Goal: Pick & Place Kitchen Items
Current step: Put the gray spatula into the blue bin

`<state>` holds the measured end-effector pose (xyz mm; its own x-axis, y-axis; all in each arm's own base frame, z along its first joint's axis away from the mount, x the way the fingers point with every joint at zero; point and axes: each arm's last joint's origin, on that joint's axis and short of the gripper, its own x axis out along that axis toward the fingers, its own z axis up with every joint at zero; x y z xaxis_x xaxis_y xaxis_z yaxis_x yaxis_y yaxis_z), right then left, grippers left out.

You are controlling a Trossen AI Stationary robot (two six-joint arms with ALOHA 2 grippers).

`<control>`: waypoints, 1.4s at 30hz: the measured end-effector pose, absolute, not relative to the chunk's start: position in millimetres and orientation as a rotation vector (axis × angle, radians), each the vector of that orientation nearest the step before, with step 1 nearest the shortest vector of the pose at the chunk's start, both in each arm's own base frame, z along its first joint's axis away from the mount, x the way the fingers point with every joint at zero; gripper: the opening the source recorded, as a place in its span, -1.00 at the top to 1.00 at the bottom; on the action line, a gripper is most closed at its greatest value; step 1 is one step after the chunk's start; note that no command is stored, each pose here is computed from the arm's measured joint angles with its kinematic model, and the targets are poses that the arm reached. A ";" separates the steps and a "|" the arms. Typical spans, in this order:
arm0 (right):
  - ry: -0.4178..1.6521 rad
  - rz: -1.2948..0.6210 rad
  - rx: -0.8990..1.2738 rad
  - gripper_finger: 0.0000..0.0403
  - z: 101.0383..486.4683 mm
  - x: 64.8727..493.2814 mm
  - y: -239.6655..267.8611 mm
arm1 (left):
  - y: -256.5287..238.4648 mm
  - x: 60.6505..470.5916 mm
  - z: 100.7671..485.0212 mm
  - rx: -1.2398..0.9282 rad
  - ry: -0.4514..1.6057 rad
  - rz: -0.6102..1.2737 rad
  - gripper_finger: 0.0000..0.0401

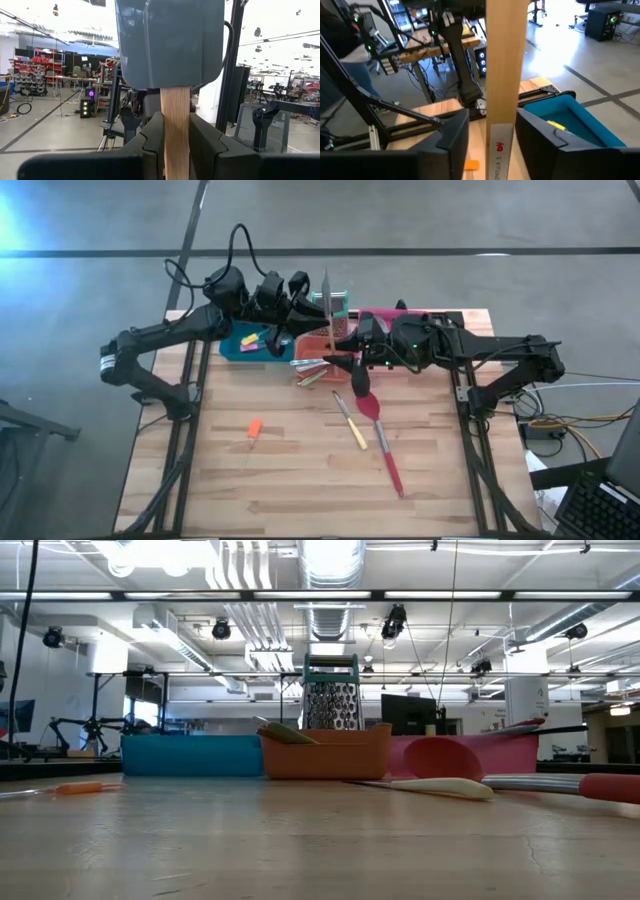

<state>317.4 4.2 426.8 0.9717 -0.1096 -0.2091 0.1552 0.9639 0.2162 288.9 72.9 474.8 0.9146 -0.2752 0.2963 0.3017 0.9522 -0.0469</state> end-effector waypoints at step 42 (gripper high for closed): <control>1.083 -0.235 0.209 0.76 438.2 199.6 2.3 | 72.5 247.0 504.7 0.007 0.186 0.017 -0.23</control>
<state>199.6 2.3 438.2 0.4483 -0.0863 -0.8897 0.2898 0.9556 0.0534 247.0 72.5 504.7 0.9826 0.0173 -0.1850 -0.0160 0.9998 0.0083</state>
